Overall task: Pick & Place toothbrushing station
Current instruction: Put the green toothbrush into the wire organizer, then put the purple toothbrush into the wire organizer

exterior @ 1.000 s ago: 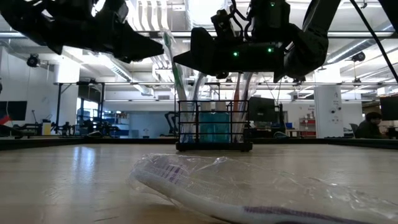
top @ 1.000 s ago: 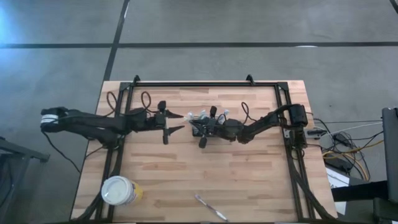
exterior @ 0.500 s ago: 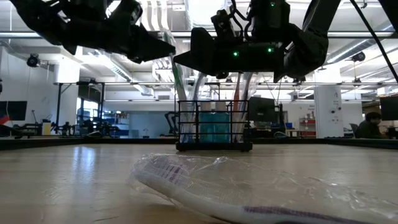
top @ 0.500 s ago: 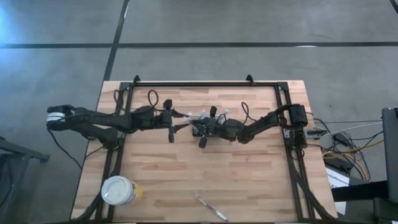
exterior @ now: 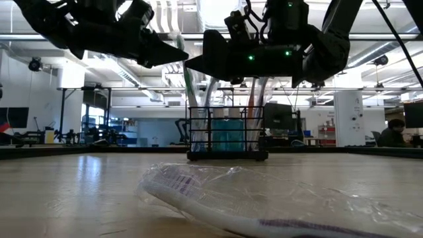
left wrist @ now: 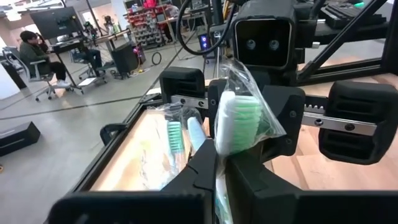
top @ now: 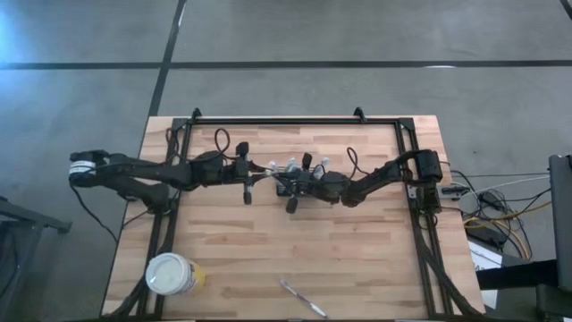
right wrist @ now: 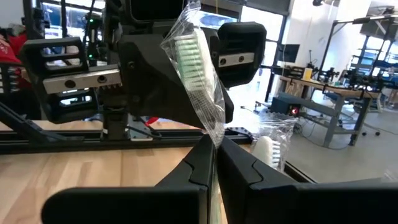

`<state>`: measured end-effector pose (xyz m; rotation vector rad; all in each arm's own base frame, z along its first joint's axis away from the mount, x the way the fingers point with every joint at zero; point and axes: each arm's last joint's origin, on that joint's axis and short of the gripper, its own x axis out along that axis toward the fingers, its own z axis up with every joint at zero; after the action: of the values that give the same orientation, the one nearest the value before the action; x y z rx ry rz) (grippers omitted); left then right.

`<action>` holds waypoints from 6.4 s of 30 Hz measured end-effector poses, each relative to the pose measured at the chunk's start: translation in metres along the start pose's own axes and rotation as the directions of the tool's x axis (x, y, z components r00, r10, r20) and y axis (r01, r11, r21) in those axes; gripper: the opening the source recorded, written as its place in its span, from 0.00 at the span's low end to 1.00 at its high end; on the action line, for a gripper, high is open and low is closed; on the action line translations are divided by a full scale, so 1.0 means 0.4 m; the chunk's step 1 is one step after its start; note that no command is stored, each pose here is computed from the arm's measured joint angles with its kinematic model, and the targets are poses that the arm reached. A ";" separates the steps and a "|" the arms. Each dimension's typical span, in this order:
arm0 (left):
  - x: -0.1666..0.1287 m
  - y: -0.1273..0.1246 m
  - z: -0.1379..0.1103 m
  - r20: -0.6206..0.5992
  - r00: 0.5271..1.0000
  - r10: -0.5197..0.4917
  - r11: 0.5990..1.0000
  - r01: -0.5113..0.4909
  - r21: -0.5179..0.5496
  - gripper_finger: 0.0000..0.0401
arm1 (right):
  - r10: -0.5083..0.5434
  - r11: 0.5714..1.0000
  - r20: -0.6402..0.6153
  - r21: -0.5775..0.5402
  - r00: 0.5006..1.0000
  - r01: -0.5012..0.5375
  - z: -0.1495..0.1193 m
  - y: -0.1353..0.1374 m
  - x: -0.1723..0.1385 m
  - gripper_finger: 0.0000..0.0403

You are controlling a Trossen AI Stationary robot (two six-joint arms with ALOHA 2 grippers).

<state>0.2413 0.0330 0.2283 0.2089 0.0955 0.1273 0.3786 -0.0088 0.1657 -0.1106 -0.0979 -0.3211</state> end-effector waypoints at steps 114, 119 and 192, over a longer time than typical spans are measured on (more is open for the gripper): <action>-0.337 0.026 0.111 0.044 0.997 -0.060 0.997 0.062 -0.039 0.12 | 0.240 0.970 -0.023 -0.014 0.970 -0.241 0.352 0.046 -0.253 0.16; -0.367 0.012 0.055 0.070 0.996 -0.056 0.997 0.060 -0.058 0.03 | 0.285 0.958 0.045 0.029 0.957 -0.287 0.352 -0.011 -0.337 0.11; -0.353 -0.035 -0.176 0.014 1.000 -0.024 0.992 0.026 -0.121 0.03 | 0.053 0.965 0.031 0.255 0.998 -0.059 0.095 -0.208 -0.624 0.02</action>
<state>0.0959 0.0144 0.1683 0.0870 0.0778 0.1067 0.1134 -0.0054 0.1826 0.1390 -0.1589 -0.2484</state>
